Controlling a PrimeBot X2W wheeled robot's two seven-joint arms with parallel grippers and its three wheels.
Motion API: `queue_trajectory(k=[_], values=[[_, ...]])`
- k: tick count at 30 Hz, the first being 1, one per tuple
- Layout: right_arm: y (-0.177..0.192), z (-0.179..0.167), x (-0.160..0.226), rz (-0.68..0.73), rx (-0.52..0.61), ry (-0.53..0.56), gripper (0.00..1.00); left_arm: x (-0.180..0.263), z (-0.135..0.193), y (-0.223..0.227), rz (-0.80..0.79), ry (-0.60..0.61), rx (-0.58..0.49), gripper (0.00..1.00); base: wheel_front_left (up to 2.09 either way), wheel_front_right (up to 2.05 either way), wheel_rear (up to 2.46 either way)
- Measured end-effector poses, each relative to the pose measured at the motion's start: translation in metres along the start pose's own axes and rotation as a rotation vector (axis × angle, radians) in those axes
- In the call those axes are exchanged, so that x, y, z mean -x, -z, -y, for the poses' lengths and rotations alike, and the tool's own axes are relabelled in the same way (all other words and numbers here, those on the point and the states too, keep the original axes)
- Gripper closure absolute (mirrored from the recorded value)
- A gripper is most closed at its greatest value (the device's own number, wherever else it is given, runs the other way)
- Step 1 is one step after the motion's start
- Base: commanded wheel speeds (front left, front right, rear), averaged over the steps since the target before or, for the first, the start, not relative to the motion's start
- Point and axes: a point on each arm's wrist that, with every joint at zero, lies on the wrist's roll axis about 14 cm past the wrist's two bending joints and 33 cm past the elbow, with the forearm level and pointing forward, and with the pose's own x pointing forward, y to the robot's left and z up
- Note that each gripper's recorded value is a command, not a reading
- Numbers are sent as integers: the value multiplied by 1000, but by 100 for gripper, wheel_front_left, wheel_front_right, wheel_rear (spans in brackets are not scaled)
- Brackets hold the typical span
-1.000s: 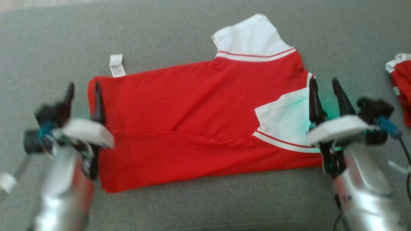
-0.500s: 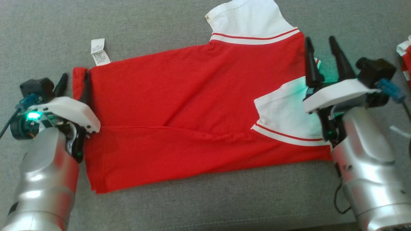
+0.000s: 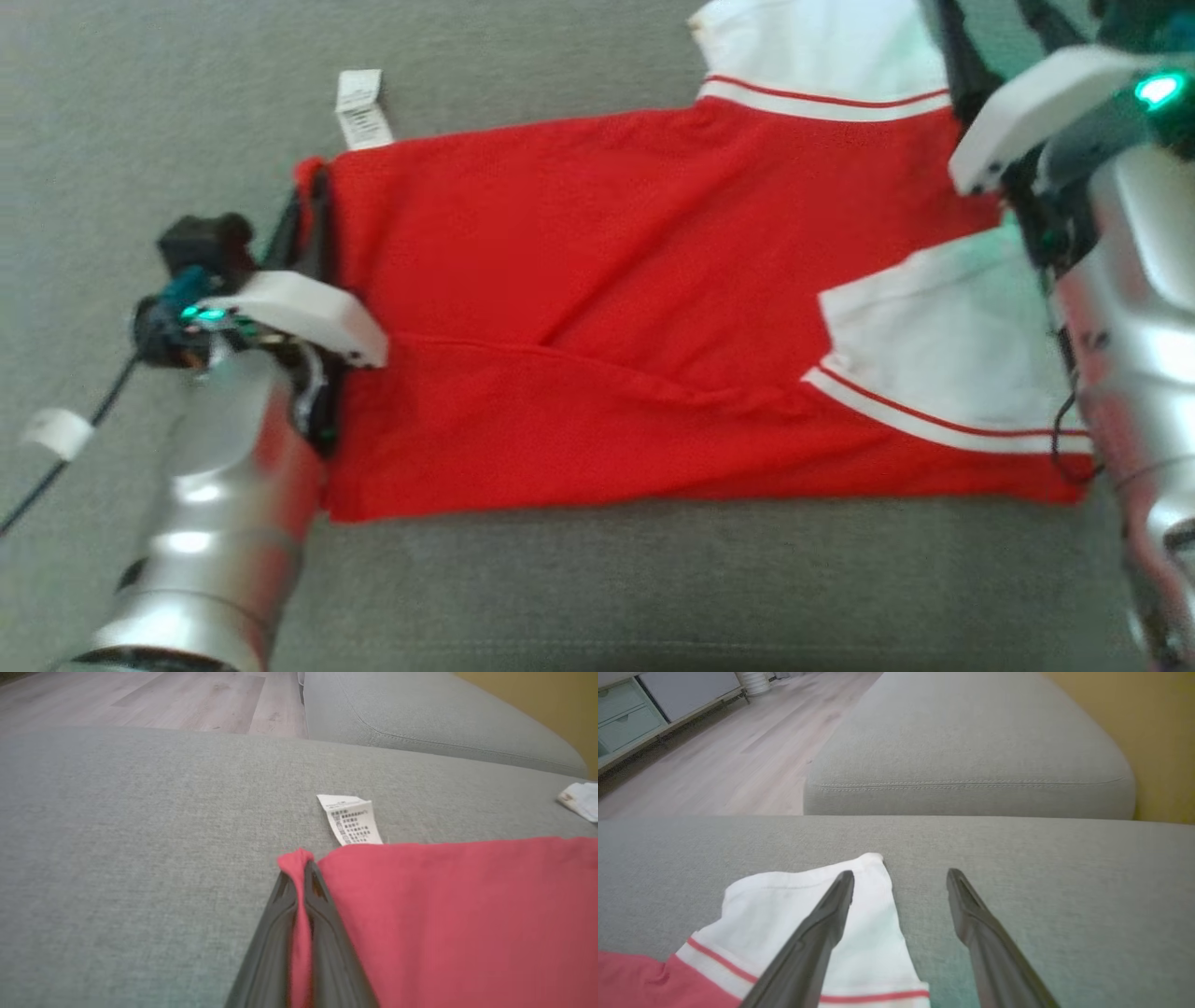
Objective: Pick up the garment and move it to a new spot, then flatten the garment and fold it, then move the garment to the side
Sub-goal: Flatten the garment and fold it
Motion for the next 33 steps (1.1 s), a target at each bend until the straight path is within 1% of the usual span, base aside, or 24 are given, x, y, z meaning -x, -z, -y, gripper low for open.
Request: queue_trajectory(k=[5,10,13,15,17,18,19,22,24,29,30,31,33], values=[[7,-10,-28,-103,103,-33,0,9,9,1,17,18,4,100,0,0,0],[18,-9,-53,-171,161,-30,0,18,8,2,19,19,6,100,0,0,0],[27,-12,-66,-212,173,-34,0,24,1,2,21,4,13,100,0,0,0],[37,-19,-72,-243,161,-46,0,26,-2,1,27,1,22,100,0,0,0],[37,-24,-80,-246,152,-53,0,27,-2,2,28,3,34,100,0,0,0],[35,-25,-84,-245,152,-54,60,27,-2,3,26,4,36,100,0,0,0],[34,-26,-86,-243,152,-55,100,26,-2,4,27,5,40,100,0,0,0],[32,-27,-90,-216,144,-53,100,22,-1,4,30,4,44,100,0,0,0],[29,-20,-88,-189,152,-39,100,19,1,2,37,3,47,100,0,0,0],[1,2,-79,-21,114,11,100,9,4,-25,119,-5,43,100,0,0,0],[-7,5,-76,19,107,20,100,8,5,-32,141,-2,37,100,0,0,0],[-7,5,-76,19,107,20,100,8,5,-32,141,-2,37,100,0,0,0],[-23,10,-70,95,92,35,100,4,6,-46,184,0,29,100,0,0,0]])
